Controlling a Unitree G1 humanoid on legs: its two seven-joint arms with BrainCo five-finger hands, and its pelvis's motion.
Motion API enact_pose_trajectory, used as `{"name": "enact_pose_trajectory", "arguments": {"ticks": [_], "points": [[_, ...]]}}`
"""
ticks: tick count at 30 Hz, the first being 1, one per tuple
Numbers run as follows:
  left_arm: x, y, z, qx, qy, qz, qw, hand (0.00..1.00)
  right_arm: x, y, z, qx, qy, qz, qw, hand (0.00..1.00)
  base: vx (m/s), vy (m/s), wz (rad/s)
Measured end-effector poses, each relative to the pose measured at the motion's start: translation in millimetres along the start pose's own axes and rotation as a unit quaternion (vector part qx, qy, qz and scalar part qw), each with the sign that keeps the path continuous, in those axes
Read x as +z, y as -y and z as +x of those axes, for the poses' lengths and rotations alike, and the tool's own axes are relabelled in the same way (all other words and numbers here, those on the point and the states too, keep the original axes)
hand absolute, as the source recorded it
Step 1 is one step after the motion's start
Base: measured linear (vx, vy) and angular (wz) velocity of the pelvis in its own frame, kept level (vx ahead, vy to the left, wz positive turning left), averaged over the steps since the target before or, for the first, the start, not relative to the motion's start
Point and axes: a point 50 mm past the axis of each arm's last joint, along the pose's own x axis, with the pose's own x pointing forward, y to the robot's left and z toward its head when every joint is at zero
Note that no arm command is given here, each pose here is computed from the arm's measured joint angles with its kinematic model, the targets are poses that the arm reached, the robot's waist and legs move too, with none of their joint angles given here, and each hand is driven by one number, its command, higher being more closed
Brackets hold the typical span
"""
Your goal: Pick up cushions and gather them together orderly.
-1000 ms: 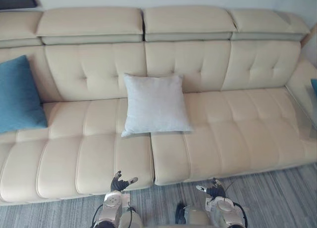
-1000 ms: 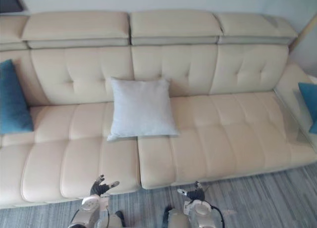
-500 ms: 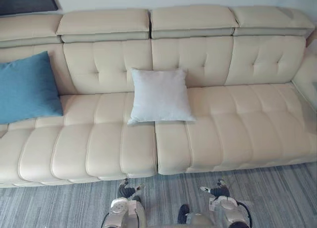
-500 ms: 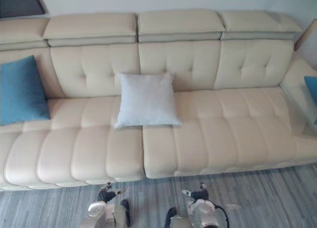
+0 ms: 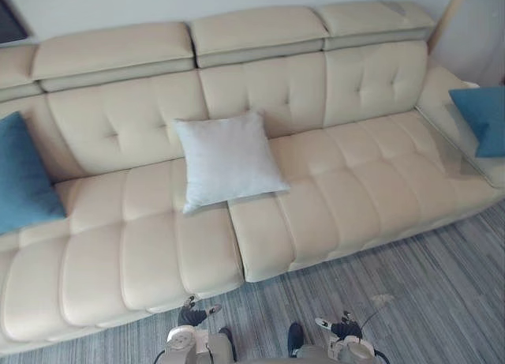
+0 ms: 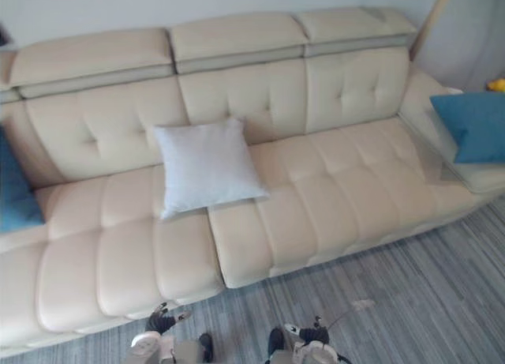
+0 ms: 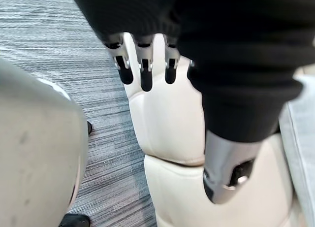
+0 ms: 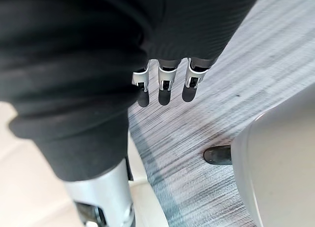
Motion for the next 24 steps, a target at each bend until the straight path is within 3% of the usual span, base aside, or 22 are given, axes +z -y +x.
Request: {"name": "enact_pose_trajectory", "arguments": {"ticks": [5, 12, 22, 24], "points": [[10, -2, 4, 0.001, 0.010, 0.004, 1.000, 0.00, 23, -2, 9, 0.002, 0.016, -0.010, 1.000, 0.00, 0.12, -0.085, -1.16], [13, -3, 5, 0.002, 0.013, 0.011, 1.000, 0.00, 3, 16, 6, -0.023, -0.007, -0.008, 1.000, 0.00, 0.12, -0.004, -0.48], [9, 9, -2, -0.009, 0.018, -0.015, 1.000, 0.00, 14, 15, 6, -0.036, 0.013, 0.012, 0.999, 0.00, 0.18, 0.087, -0.80], [-2, 1, -4, 0.002, 0.003, -0.013, 1.000, 0.00, 12, -1, 3, -0.018, 0.011, 0.023, 1.000, 0.00, 0.37, 0.160, -0.99]]}}
